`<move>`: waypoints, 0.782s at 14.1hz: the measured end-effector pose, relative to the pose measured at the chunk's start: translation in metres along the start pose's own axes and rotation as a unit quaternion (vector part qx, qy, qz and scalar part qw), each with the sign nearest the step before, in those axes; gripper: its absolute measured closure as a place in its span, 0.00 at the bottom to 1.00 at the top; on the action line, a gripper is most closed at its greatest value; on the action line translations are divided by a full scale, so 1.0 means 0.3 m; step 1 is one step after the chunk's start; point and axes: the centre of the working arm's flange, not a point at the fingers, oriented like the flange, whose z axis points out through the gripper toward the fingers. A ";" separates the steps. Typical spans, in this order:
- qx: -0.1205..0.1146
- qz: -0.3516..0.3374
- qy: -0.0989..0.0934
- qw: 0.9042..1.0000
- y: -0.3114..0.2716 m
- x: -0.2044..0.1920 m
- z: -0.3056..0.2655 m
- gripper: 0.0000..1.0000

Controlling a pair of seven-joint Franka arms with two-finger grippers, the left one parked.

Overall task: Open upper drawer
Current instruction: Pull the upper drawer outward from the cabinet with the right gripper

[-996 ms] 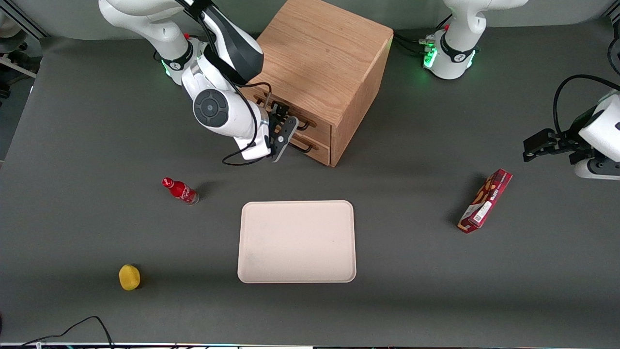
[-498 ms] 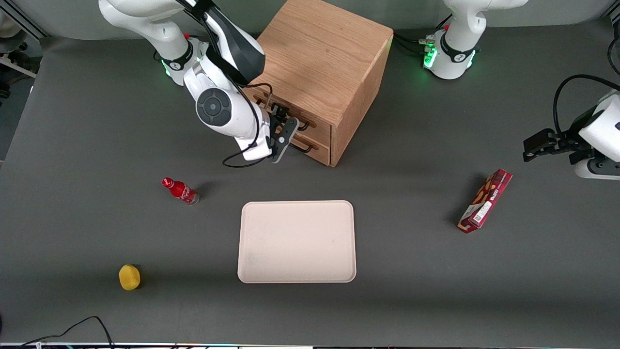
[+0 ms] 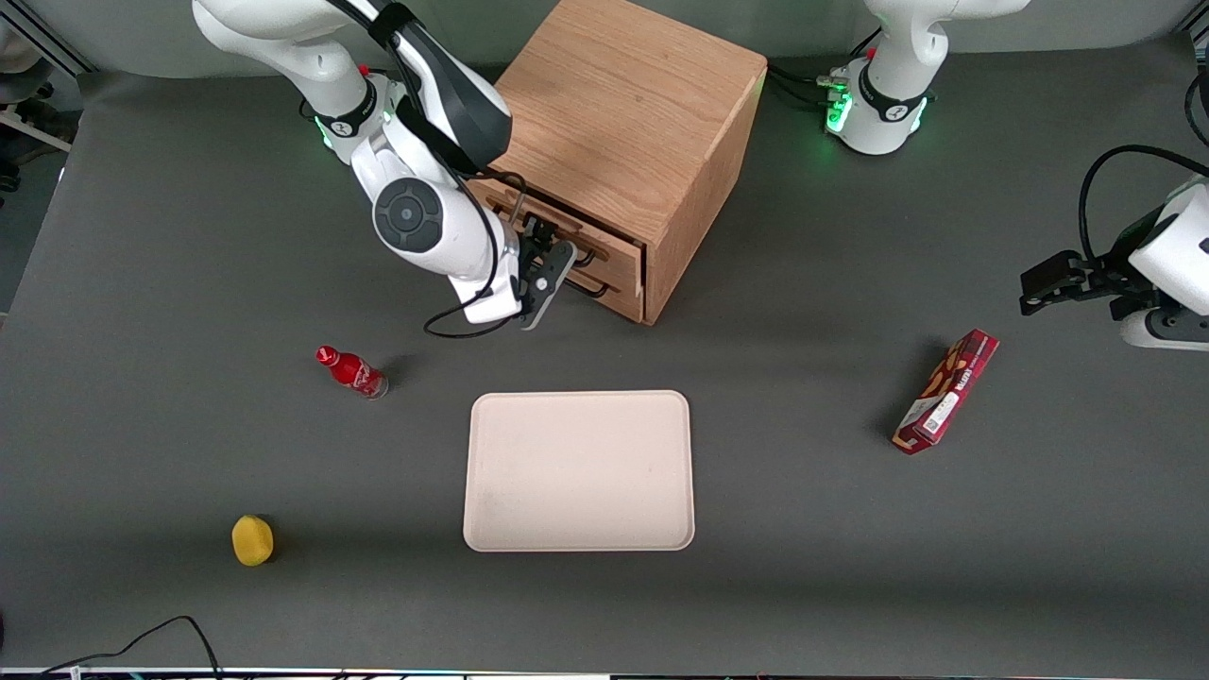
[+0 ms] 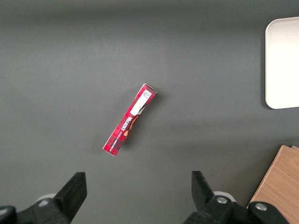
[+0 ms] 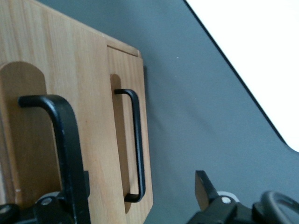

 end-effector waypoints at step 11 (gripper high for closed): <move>-0.017 0.018 0.012 1.000 0.190 0.015 -0.065 0.00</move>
